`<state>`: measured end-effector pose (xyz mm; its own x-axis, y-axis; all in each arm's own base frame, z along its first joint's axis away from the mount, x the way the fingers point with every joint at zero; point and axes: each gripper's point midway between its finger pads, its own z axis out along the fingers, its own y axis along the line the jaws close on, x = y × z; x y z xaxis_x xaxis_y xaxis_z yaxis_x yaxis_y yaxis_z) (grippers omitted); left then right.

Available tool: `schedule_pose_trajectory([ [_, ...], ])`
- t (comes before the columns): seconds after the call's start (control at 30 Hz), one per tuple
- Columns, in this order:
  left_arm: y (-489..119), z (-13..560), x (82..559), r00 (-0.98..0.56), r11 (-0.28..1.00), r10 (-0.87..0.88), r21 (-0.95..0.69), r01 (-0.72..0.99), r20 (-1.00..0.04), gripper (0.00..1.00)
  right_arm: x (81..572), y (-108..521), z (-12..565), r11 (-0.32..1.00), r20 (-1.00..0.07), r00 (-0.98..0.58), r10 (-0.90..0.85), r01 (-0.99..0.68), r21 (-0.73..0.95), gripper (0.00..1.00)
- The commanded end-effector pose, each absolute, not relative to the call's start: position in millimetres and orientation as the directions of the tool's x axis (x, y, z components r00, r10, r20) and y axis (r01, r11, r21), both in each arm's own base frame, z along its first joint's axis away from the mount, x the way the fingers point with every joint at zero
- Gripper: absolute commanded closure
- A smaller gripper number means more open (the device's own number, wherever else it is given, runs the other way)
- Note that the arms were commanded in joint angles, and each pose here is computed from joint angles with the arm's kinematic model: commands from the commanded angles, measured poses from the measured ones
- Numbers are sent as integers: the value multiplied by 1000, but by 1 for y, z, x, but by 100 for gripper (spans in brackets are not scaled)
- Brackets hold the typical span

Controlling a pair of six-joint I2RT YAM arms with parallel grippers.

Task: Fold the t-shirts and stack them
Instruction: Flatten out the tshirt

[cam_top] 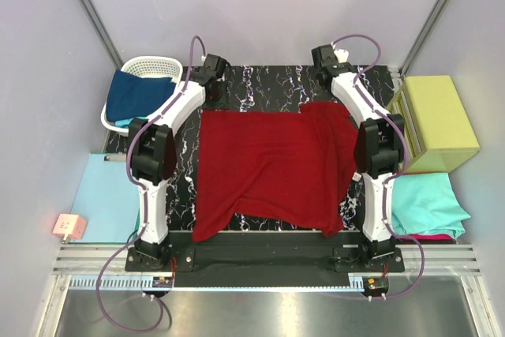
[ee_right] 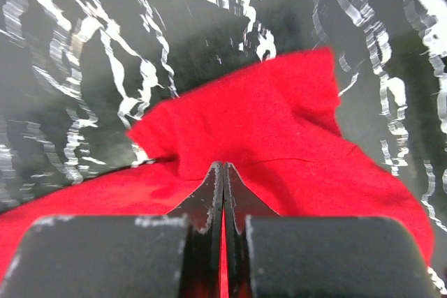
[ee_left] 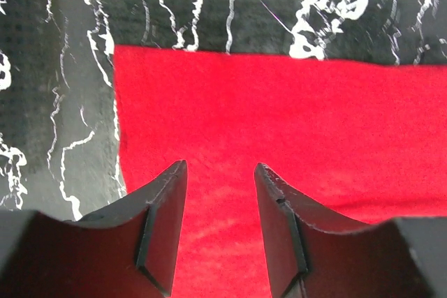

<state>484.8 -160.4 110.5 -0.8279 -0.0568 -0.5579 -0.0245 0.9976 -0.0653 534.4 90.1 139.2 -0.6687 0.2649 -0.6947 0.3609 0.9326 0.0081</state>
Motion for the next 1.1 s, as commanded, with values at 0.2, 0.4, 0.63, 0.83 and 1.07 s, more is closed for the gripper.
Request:
schedule_pose_trajectory([
  [0.2, -173, 84, 502, -849, 989, -77, -148, 1, -522, 54, 526, 98, 71, 947, -582, -776, 244, 320, -30, 100],
  [0.4, -179, 68, 503, -868, 986, -77, -165, 5, -491, 55, 525, 100, 56, 948, -559, -792, 245, 318, -35, 98],
  [0.63, -178, 55, 501, -883, 987, -69, -158, 6, -464, 54, 523, 105, 38, 948, -508, -824, 251, 314, -40, 92],
  [0.83, -177, 47, 510, -894, 987, -85, -160, -15, -440, 55, 521, 107, 25, 948, -457, -852, 257, 315, -54, 90],
  [1.07, -180, 38, 520, -923, 983, -100, -181, -34, -372, 60, 536, 108, 17, 942, -409, -869, 278, 330, -59, 90],
])
